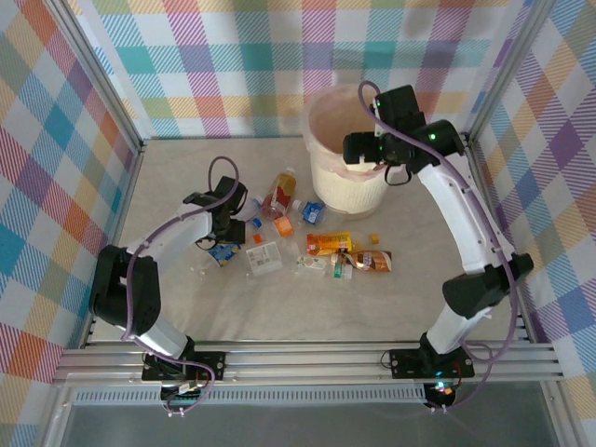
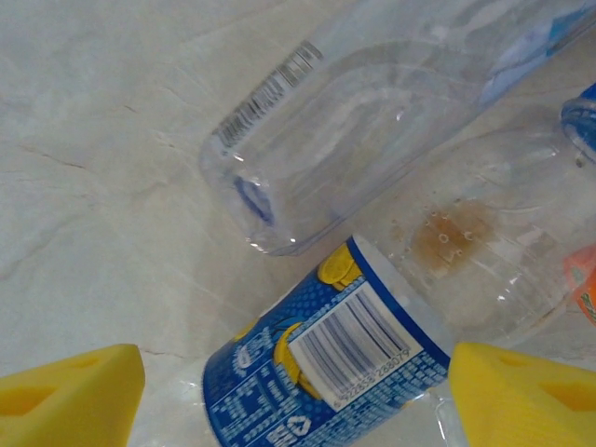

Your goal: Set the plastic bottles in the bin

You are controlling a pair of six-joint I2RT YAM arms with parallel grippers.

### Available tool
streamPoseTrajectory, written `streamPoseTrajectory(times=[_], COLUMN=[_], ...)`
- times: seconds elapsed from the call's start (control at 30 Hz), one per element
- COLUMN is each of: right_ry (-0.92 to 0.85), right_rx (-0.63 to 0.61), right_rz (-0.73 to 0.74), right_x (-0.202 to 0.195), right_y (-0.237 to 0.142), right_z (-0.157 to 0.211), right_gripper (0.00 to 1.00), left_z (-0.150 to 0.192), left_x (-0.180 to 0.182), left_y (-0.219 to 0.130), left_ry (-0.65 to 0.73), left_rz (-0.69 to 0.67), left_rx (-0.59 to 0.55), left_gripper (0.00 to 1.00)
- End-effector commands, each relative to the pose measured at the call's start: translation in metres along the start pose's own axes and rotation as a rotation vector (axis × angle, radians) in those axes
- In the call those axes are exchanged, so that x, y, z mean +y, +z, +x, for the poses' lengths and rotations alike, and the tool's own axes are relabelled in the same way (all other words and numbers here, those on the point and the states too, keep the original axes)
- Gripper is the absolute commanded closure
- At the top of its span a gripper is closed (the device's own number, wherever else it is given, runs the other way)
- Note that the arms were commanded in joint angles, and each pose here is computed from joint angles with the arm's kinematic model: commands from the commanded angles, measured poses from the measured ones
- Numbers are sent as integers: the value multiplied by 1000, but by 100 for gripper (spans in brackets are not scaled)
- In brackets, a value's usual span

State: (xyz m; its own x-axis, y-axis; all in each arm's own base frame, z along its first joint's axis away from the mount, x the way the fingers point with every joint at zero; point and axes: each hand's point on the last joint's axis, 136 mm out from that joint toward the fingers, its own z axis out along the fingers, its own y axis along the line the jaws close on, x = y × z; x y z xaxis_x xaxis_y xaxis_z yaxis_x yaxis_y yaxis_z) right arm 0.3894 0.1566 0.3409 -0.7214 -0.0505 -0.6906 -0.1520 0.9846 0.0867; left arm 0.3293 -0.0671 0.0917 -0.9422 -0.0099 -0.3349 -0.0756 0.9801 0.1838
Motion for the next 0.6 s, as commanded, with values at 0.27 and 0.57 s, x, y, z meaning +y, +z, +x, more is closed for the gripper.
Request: streamPoseTrajectory(times=[0.27, 0.57], right_ry=[70, 66], right_rx=[-98, -76], right_rz=[-76, -74], right_x=[3, 4], right_y=[-24, -15], right_z=[10, 20], right_gripper=[0, 0], left_z=[6, 8], left_x=[-14, -10], left_y=[24, 33], left_ry=[16, -10], left_rz=[40, 43], left_rx=[72, 95], left_gripper=[22, 14])
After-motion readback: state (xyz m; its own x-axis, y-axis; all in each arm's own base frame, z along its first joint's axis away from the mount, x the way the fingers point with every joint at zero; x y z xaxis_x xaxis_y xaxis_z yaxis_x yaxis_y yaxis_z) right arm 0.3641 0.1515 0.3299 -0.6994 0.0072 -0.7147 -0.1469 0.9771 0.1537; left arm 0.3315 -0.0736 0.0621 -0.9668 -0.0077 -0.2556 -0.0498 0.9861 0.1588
